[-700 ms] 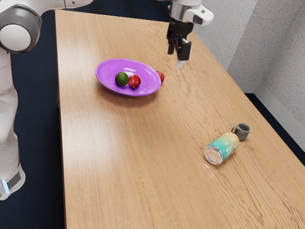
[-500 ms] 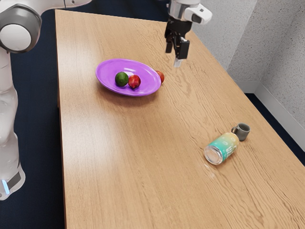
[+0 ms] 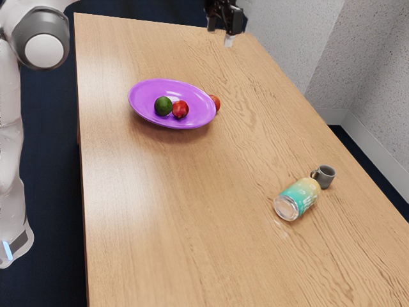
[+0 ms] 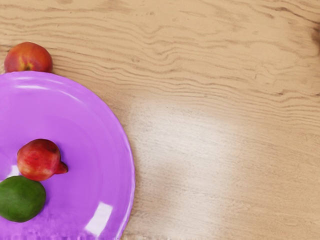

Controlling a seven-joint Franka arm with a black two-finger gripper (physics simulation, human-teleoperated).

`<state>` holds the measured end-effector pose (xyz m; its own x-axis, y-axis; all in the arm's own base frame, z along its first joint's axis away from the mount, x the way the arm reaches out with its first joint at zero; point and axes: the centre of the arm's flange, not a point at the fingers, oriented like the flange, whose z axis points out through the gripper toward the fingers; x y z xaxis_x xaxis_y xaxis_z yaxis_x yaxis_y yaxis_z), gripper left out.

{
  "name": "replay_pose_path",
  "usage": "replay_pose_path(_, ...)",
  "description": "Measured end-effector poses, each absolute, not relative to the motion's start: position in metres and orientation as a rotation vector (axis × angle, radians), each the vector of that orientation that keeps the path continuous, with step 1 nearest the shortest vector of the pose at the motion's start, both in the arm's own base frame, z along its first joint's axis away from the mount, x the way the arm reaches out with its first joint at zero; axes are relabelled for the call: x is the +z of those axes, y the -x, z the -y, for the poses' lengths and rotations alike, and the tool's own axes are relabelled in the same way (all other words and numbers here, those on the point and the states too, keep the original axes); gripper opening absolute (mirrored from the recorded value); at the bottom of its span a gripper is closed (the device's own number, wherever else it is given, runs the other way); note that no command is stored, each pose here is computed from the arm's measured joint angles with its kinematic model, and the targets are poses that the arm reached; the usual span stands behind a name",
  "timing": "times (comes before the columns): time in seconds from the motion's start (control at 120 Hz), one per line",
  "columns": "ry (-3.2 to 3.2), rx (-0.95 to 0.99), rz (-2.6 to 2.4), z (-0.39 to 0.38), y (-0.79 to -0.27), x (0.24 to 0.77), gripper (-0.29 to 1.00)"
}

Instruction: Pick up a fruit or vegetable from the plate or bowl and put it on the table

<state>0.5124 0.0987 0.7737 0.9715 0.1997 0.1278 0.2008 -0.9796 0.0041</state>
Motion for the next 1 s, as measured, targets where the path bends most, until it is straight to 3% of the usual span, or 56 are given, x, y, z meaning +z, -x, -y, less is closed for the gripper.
replay_pose_path(0.192, 3.053, -0.121, 0.656, -0.210, -0.490, 0.756, 0.70)
replay_pose_path(0.3, 3.089, -0.078, 0.589, -0.189, -0.492, 0.744, 0.70)
replay_pose_path(0.475, 3.132, 0.091, 0.454, -0.150, -0.464, 0.651, 0.70)
replay_pose_path(0.667, 3.111, 0.040, 0.389, -0.155, -0.436, 0.596, 0.70)
replay_pose_path(1.0, 3.086, -0.096, 0.285, -0.165, -0.450, 0.564, 0.70)
